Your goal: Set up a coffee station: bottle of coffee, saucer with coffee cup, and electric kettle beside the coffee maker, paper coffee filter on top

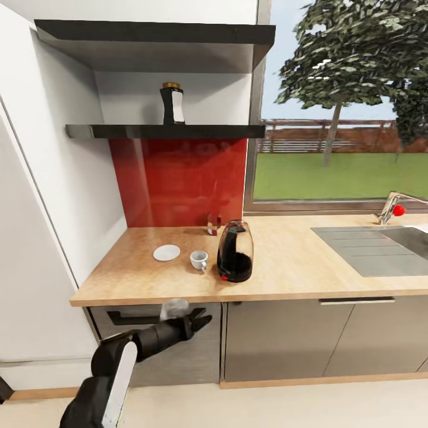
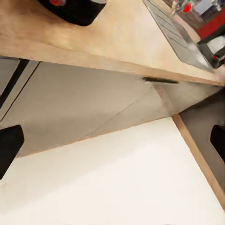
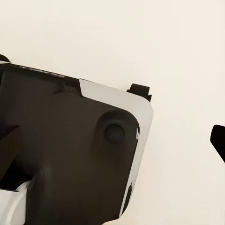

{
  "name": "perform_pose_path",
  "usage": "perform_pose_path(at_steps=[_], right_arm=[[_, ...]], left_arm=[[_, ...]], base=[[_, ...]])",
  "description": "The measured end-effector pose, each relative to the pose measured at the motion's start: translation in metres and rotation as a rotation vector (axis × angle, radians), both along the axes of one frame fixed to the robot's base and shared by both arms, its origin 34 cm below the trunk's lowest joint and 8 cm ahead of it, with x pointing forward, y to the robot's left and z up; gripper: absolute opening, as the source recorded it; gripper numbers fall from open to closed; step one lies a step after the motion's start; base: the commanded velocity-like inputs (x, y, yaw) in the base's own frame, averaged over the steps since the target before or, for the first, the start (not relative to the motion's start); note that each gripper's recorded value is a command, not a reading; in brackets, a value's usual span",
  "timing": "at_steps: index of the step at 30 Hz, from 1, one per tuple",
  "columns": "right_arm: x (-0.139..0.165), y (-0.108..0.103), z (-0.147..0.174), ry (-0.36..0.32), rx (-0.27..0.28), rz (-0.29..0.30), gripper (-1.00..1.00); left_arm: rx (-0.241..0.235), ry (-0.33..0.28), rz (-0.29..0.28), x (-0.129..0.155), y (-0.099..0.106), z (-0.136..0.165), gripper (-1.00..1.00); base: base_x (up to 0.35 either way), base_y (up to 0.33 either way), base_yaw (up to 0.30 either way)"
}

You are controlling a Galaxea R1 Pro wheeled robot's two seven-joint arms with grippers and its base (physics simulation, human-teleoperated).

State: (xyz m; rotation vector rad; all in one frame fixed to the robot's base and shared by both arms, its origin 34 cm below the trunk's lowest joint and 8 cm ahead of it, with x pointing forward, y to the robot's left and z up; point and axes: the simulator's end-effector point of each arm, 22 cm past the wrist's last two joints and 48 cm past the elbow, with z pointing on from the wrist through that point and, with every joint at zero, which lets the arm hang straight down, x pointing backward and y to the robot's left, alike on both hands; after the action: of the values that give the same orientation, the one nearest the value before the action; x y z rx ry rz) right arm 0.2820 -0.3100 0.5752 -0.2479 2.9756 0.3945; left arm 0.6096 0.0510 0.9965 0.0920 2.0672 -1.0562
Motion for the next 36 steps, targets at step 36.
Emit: perform_pose_path(at_steps=[36], right_arm=[[-0.002, -0.013, -0.004, -0.004, -0.067, -0.005, 1.0]], left_arm=[[0.547, -0.745, 0.545, 0.192, 0.059, 0.636, 1.0]], base=[[0.0, 0.0, 0.0]])
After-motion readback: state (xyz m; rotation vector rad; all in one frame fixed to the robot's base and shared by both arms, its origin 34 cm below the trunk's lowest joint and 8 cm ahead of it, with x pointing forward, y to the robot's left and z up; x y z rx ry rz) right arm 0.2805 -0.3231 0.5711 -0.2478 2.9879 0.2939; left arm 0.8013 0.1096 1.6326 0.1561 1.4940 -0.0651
